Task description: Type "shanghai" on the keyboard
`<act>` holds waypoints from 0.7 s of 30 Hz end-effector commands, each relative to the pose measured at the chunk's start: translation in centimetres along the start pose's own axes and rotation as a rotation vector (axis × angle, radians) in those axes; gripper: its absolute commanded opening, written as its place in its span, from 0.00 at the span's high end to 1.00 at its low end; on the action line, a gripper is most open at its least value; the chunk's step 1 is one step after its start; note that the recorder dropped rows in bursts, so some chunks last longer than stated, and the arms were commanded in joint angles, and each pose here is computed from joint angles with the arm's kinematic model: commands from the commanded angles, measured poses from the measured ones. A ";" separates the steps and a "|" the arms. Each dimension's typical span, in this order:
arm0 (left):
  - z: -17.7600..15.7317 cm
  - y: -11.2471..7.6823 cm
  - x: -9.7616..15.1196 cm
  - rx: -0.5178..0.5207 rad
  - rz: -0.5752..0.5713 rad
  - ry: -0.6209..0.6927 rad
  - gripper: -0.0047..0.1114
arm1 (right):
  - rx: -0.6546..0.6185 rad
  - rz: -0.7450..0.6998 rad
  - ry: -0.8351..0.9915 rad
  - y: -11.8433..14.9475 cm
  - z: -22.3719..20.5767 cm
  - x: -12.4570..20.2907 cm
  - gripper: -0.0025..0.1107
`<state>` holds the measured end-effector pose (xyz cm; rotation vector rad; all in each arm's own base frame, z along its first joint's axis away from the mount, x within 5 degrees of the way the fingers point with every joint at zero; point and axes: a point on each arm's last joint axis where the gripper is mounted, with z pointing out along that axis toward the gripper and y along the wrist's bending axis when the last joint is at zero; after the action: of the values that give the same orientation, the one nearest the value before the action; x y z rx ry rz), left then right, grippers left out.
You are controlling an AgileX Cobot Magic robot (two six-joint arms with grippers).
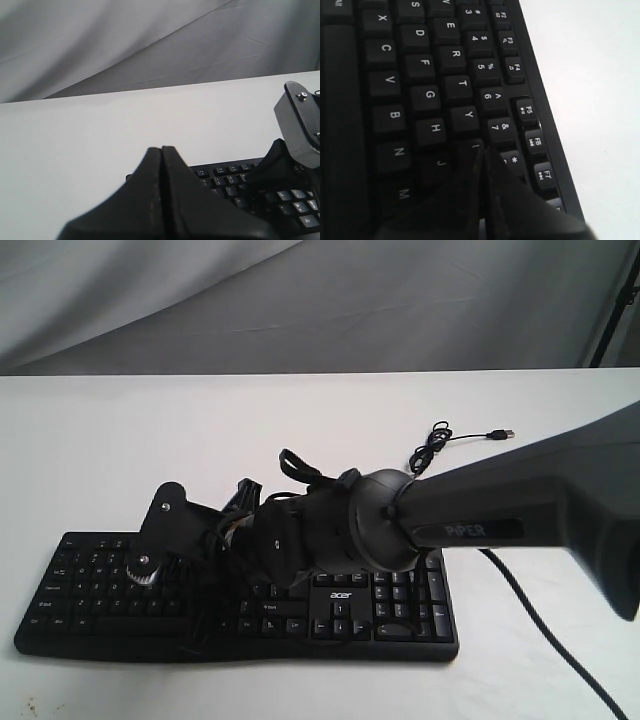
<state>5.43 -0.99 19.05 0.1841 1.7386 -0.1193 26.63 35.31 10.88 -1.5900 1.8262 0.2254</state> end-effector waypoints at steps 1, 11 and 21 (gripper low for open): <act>0.0 0.0 0.1 0.004 -0.001 -0.004 0.96 | -0.015 -0.005 0.013 0.1 0.2 0.1 0.98; 0.0 0.0 0.1 0.004 -0.001 -0.004 0.96 | 0.023 -0.046 -0.049 -0.9 -2.2 -1.8 0.98; 0.0 0.0 0.1 0.004 -0.001 -0.004 0.96 | 0.110 -0.124 -0.158 -1.1 -12.4 -2.6 0.98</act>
<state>5.43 -0.99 19.05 0.1841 1.7386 -0.1193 24.15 31.99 20.84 -1.5742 1.5928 0.1850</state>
